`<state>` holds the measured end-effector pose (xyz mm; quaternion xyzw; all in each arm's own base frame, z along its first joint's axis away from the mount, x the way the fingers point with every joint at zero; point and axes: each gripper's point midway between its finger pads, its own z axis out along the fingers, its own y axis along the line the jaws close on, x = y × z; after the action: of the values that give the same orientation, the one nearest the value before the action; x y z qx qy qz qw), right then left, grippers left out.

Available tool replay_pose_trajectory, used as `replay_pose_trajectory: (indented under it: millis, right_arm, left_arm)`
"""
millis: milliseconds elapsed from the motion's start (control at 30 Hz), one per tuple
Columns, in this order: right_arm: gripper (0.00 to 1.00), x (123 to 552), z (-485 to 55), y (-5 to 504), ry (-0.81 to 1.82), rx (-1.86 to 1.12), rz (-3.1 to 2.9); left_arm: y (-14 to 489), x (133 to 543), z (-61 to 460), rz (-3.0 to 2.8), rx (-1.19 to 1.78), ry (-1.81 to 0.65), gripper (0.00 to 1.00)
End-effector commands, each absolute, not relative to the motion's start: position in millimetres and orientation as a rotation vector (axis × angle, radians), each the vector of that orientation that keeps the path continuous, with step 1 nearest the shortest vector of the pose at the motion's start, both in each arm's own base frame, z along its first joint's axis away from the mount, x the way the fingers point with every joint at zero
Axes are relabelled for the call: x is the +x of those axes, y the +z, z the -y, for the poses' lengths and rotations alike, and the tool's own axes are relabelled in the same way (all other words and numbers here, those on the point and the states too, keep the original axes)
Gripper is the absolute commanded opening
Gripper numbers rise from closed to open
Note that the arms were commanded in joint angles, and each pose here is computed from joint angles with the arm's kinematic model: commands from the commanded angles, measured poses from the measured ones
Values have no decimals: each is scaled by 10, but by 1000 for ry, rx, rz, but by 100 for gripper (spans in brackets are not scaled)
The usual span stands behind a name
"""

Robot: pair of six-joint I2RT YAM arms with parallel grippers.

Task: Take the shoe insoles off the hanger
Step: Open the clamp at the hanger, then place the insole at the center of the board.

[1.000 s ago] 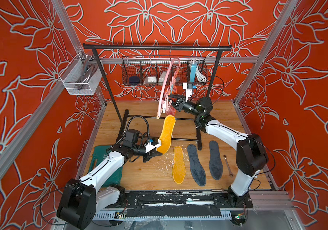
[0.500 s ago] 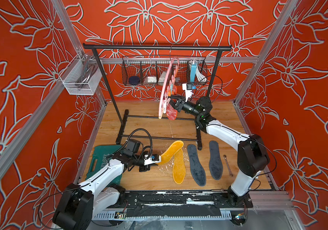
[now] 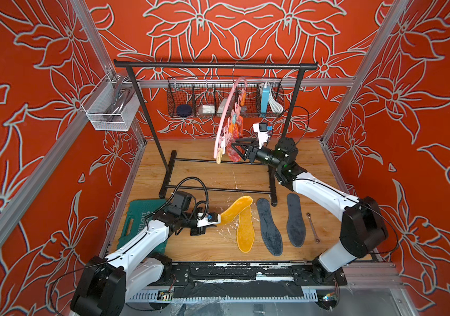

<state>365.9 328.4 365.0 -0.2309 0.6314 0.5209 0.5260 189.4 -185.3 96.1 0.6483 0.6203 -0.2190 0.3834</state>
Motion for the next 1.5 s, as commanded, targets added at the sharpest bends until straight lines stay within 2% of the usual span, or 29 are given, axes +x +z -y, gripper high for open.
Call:
replay_pose_trajectory:
  millis: [0, 167, 400, 567, 667, 1067, 1300, 1467]
  right_arm:
    - [59, 3571, -3120, 3637, 1154, -566, -1520]
    - [62, 3303, -2916, 3497, 1022, -642, -1564]
    - [66, 2665, -2658, 3341, 858, -936, -1592]
    - [73, 1866, -2613, 3081, 966, -1291, -1494]
    - [78, 1632, -2578, 2852, 937, -1399, -1485]
    - [81, 1175, -2761, 2221, 909, -1738, -1467]
    - [81, 1003, -2771, 2124, 930, -1824, -1446]
    - [82, 1022, -2660, 2217, 836, -1788, -1430]
  left_arm:
    - [938, 1827, 1848, -1559, 1683, -558, 0]
    - [950, 1784, 1851, -1553, 1689, -575, 0]
    - [883, 1732, 1838, -1530, 1725, -568, 0]
    - [708, 1609, 1791, -1494, 1815, -542, 0]
    - [716, 1604, 1767, -1478, 1827, -501, 0]
    - [765, 1612, 1787, -1508, 1806, -511, 0]
    - [786, 1618, 1799, -1535, 1793, -537, 0]
    - [798, 1646, 1808, -1532, 1779, -530, 0]
